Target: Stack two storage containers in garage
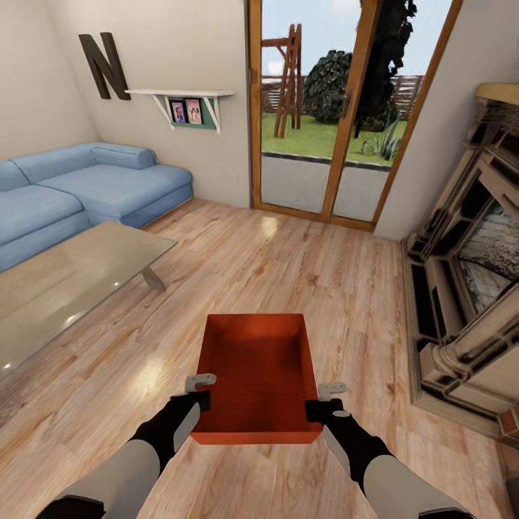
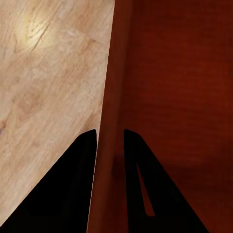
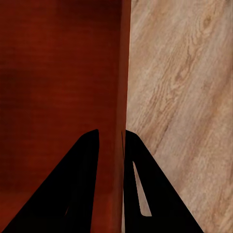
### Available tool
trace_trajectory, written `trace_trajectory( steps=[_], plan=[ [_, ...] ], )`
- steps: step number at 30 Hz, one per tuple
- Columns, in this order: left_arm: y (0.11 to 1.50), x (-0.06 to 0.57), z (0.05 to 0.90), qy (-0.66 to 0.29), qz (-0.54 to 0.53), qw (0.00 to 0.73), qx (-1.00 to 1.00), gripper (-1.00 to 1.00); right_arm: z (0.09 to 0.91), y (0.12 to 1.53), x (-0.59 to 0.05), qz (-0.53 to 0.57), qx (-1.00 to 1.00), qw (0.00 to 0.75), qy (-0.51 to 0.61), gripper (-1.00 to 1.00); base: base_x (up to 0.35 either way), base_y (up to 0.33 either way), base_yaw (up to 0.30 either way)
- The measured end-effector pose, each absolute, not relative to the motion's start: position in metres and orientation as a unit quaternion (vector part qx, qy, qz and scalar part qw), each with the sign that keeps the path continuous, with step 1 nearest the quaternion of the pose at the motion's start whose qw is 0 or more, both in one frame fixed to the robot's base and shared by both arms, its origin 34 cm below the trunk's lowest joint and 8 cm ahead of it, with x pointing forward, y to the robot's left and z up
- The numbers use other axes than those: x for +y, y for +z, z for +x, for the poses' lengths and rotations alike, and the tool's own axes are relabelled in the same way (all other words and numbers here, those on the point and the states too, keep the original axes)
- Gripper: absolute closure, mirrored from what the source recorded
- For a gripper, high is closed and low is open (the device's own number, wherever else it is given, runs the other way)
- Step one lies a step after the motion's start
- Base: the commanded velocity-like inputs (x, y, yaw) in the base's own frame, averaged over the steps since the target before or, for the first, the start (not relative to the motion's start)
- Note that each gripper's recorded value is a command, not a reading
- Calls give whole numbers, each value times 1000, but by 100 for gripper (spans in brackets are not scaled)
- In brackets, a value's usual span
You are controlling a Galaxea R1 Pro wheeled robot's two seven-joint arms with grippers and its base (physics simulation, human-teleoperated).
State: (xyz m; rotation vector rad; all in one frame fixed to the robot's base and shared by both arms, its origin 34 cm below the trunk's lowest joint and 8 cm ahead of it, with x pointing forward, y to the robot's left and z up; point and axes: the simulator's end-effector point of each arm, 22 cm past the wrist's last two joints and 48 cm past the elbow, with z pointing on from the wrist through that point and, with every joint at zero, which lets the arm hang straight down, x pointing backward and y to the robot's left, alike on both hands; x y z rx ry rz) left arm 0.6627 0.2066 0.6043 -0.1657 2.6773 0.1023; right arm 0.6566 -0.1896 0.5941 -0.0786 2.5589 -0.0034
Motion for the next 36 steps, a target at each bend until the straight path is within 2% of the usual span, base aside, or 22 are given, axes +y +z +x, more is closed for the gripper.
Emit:
trace_trajectory(
  steps=[36],
  plan=[
    [634, 208, 678, 35, -61, 255, 964, 100, 673, 624, -188, -29, 949, 315, -2, 100, 0, 0, 0]
  ],
)
